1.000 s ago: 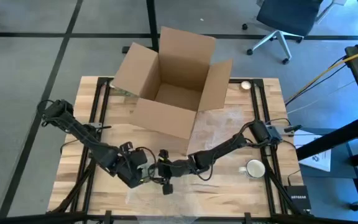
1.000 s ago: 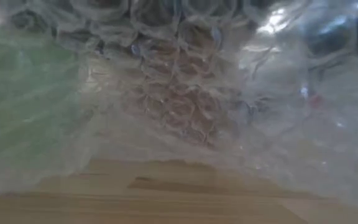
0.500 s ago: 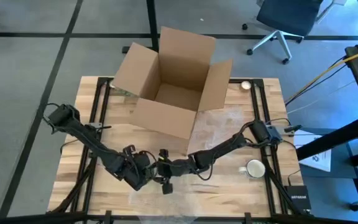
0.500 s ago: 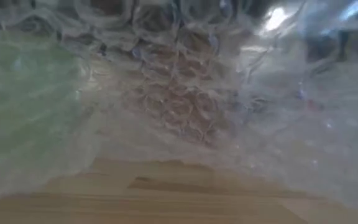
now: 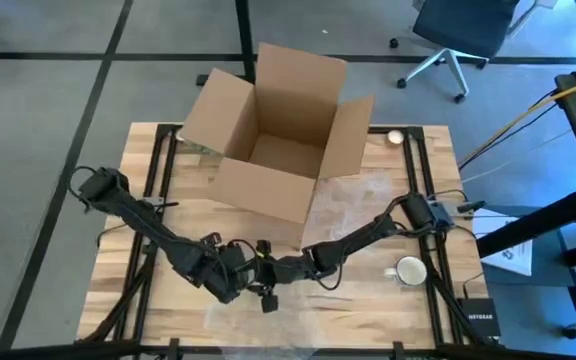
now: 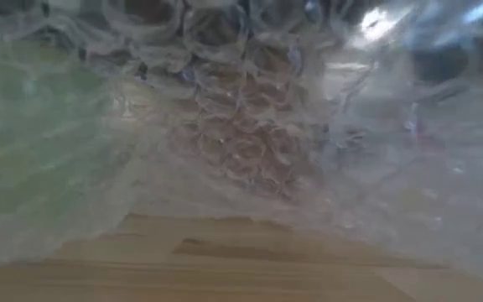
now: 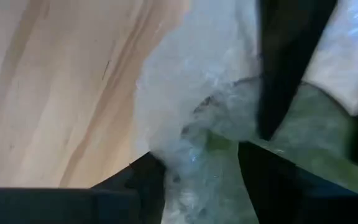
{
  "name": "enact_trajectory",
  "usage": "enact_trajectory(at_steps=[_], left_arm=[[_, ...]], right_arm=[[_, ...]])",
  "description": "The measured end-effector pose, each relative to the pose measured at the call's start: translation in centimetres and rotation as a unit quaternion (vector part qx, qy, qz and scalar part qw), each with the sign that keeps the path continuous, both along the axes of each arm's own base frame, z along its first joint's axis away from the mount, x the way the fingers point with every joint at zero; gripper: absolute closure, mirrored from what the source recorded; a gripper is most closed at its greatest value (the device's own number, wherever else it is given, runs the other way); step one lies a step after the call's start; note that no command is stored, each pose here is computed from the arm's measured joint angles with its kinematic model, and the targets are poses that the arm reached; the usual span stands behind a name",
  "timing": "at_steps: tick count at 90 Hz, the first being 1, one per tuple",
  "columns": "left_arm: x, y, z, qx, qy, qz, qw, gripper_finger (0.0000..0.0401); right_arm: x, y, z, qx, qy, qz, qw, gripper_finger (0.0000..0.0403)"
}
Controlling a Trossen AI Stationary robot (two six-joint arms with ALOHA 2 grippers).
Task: Wrap mug
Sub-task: Wrap the green mug with bubble wrap
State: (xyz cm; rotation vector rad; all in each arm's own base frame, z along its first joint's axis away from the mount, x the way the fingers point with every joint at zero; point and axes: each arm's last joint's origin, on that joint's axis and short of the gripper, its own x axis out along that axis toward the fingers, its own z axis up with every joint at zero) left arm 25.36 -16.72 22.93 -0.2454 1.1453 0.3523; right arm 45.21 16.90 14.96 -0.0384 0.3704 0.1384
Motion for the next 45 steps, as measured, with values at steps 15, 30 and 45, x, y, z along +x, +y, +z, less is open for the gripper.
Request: enact_trajectory(at_steps=[15, 30, 45], left_arm=[[-0.7, 0.2, 2.1, -0.010, -0.014, -0.002, 1.000, 0.0231], [-1.6, 0.4, 3.1, -0.006, -0.022, 0.003, 1.000, 0.0231], [-2.3, 0.3, 2.9, 0.018, -0.023, 0.016, 0.999, 0.0231]], right_arm=[[0.0, 0.0, 0.0, 0.000, 0.000, 0.000, 1.000, 0.0228], [0.1, -0.3, 0.0, -0.002, -0.001, -0.004, 1.000, 0.0228], [0.6, -1.5, 0.1, -0.006, -0.006, -0.014, 1.000, 0.0228]])
